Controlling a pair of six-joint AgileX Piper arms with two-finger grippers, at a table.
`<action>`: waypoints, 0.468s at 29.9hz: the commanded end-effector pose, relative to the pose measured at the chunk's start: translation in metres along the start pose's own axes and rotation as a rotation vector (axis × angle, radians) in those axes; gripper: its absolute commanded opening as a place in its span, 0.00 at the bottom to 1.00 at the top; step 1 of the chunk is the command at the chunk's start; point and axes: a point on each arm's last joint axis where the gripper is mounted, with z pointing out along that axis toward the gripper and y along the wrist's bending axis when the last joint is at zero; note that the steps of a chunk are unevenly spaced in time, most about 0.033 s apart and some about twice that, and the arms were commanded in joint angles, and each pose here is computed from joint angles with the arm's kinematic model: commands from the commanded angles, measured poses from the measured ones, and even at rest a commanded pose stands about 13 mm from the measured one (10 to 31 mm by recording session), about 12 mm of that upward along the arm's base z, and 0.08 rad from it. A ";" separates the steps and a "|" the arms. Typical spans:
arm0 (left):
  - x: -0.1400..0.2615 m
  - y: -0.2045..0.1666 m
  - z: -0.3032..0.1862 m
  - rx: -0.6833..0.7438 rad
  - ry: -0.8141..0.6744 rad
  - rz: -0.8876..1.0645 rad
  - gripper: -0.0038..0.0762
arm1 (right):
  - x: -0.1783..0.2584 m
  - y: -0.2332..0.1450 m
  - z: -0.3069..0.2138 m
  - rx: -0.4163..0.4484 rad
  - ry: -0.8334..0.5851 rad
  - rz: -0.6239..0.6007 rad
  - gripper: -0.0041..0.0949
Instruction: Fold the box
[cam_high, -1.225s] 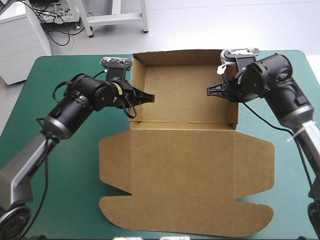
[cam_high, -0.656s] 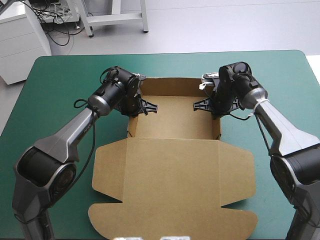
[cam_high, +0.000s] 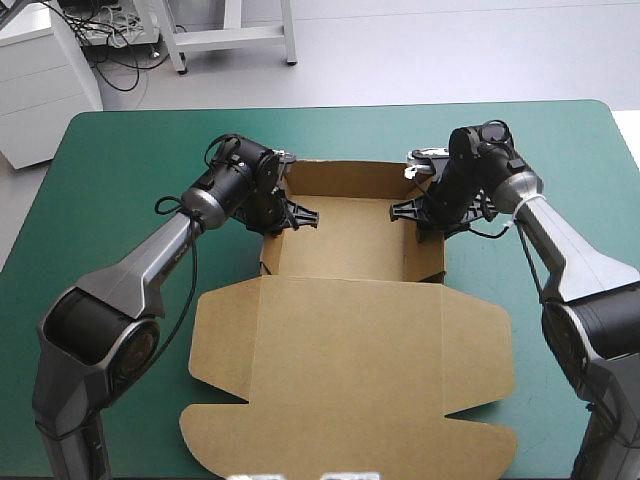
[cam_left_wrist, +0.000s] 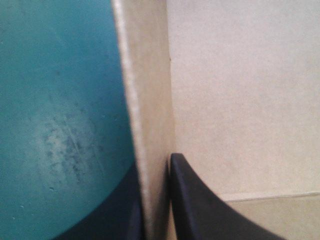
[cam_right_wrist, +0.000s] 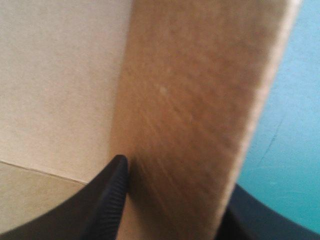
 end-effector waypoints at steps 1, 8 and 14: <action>-0.005 -0.003 -0.034 0.059 -0.105 0.002 0.28 | 0.001 0.004 -0.031 -0.042 -0.073 -0.009 0.71; -0.011 0.004 -0.044 0.059 -0.100 -0.010 0.55 | 0.001 0.003 -0.031 -0.031 -0.074 -0.004 0.84; -0.014 0.016 -0.048 0.043 -0.098 -0.036 0.57 | -0.002 0.003 -0.034 -0.022 -0.110 0.007 0.84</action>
